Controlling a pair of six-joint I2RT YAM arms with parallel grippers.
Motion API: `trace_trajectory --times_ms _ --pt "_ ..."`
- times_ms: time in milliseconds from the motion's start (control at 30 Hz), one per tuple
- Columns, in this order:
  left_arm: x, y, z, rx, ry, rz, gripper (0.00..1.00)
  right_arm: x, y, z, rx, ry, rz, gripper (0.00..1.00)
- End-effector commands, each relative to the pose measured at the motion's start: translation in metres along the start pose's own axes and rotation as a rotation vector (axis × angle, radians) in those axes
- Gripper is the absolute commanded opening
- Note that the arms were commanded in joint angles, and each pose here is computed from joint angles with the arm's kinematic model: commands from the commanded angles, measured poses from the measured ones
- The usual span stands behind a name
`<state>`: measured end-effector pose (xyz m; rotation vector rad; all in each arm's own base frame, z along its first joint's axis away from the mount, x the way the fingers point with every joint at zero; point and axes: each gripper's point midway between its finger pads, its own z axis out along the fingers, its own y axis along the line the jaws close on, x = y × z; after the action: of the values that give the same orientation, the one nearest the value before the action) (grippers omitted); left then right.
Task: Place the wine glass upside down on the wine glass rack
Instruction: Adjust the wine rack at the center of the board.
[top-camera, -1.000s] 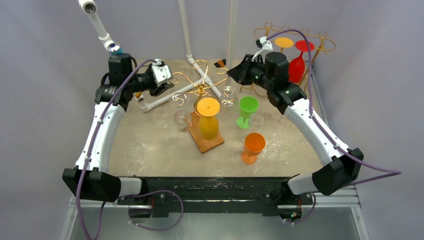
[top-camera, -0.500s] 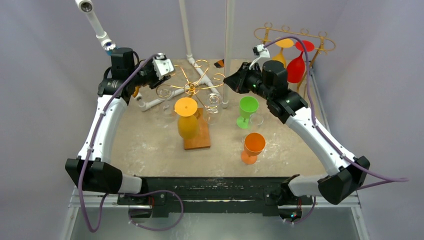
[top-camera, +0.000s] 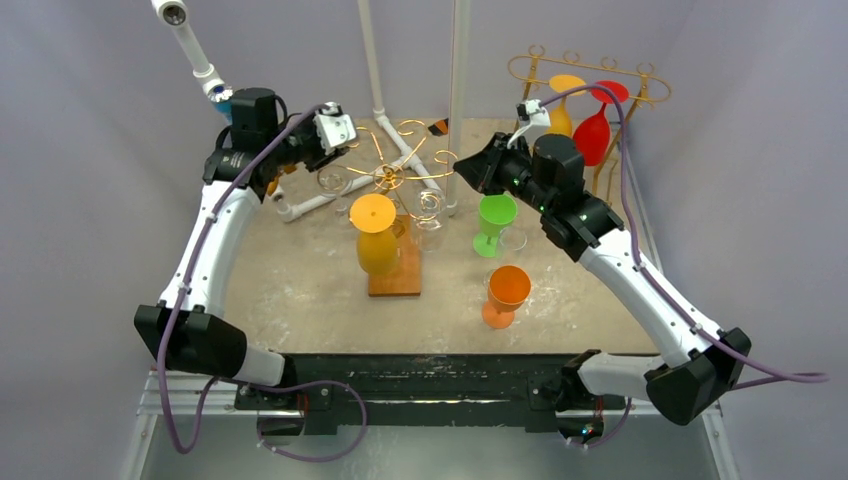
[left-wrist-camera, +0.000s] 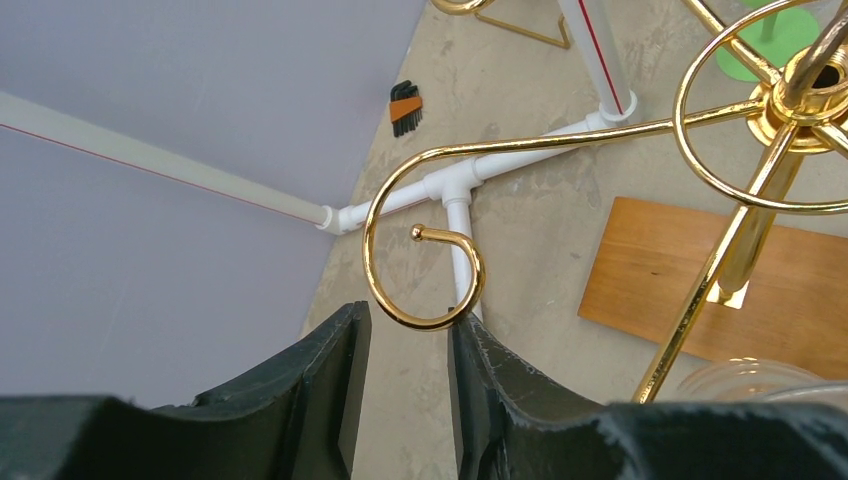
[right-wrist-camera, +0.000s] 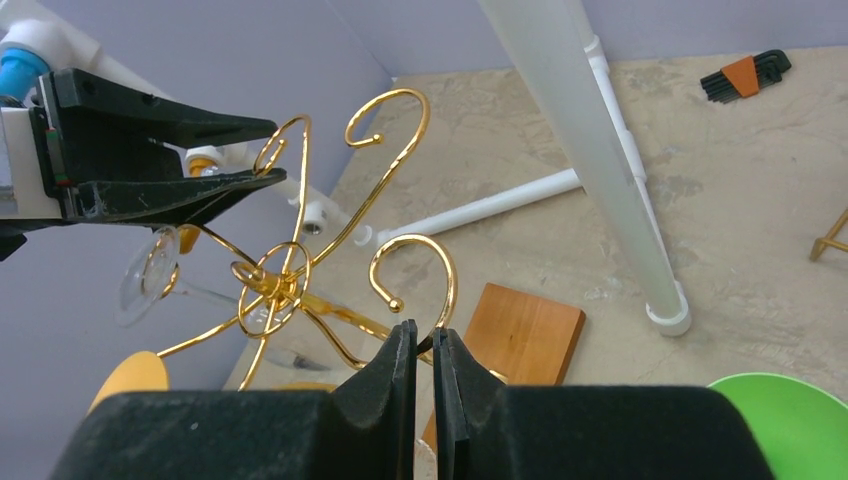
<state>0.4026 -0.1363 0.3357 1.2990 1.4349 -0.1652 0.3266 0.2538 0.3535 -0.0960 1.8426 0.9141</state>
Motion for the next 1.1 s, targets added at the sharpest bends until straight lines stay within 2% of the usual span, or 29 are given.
trace_trajectory --times_ms 0,300,400,567,733,833,933,1067 --pt "-0.042 -0.003 0.010 0.038 -0.122 0.092 0.39 0.039 0.032 -0.005 -0.129 0.135 0.018 0.00" --pt "-0.038 0.016 0.000 -0.058 -0.052 0.164 0.64 0.042 0.027 -0.003 -0.109 0.140 0.025 0.00" --pt "-0.038 0.026 -0.006 -0.102 -0.022 0.188 0.82 0.040 0.027 -0.003 -0.107 0.138 0.023 0.00" --pt "-0.035 0.041 -0.016 -0.171 0.037 0.213 0.96 0.037 0.028 -0.003 -0.102 0.131 0.022 0.00" --pt "-0.039 0.063 -0.028 -0.284 0.071 0.220 1.00 0.036 0.026 -0.004 -0.088 0.128 0.021 0.01" --pt "-0.043 0.075 -0.037 -0.344 0.089 0.218 1.00 0.033 0.025 -0.006 -0.079 0.118 0.018 0.12" --pt "-0.046 0.081 -0.044 -0.374 0.103 0.198 1.00 0.027 0.027 -0.009 -0.077 0.105 0.012 0.31" --pt "-0.049 0.082 -0.053 -0.399 0.112 0.192 1.00 0.017 0.032 -0.013 -0.081 0.085 -0.004 0.38"
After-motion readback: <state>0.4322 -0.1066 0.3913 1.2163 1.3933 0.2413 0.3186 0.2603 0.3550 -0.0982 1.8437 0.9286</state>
